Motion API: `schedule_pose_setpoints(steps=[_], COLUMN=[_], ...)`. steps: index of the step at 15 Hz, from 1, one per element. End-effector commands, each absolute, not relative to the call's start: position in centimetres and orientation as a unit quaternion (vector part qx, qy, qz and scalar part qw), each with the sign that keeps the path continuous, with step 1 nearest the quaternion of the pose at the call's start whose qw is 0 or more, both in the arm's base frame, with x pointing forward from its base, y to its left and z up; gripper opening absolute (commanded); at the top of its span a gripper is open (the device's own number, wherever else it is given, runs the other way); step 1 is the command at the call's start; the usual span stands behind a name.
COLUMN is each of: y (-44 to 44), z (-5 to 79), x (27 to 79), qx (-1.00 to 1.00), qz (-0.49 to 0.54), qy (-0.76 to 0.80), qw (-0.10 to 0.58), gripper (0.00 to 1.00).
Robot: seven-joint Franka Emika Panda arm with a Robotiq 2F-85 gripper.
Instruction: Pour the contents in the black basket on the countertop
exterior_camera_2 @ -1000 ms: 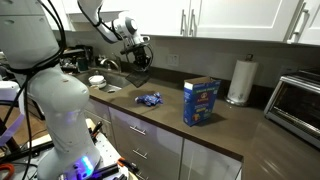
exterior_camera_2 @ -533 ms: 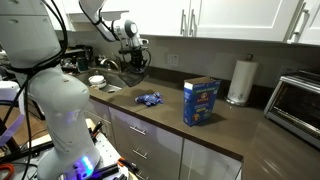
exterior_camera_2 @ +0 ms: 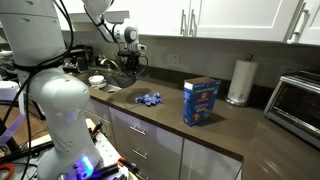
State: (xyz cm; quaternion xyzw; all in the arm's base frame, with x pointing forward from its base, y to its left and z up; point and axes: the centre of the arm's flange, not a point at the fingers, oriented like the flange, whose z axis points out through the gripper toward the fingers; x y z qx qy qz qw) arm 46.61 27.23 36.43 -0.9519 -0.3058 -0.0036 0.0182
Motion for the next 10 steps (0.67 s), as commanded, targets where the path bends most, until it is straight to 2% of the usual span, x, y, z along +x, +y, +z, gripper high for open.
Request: schedule_pose_setpoints(steps=[1,10], y=[28.6,31.2], z=[34.9,29.7], x=[46.8,45.3], qx=[-0.939,-0.915], qz=[0.015,0.058], qy=[-0.341,-0.396], qw=[0.041,0.048], gripper=[0.01,0.01])
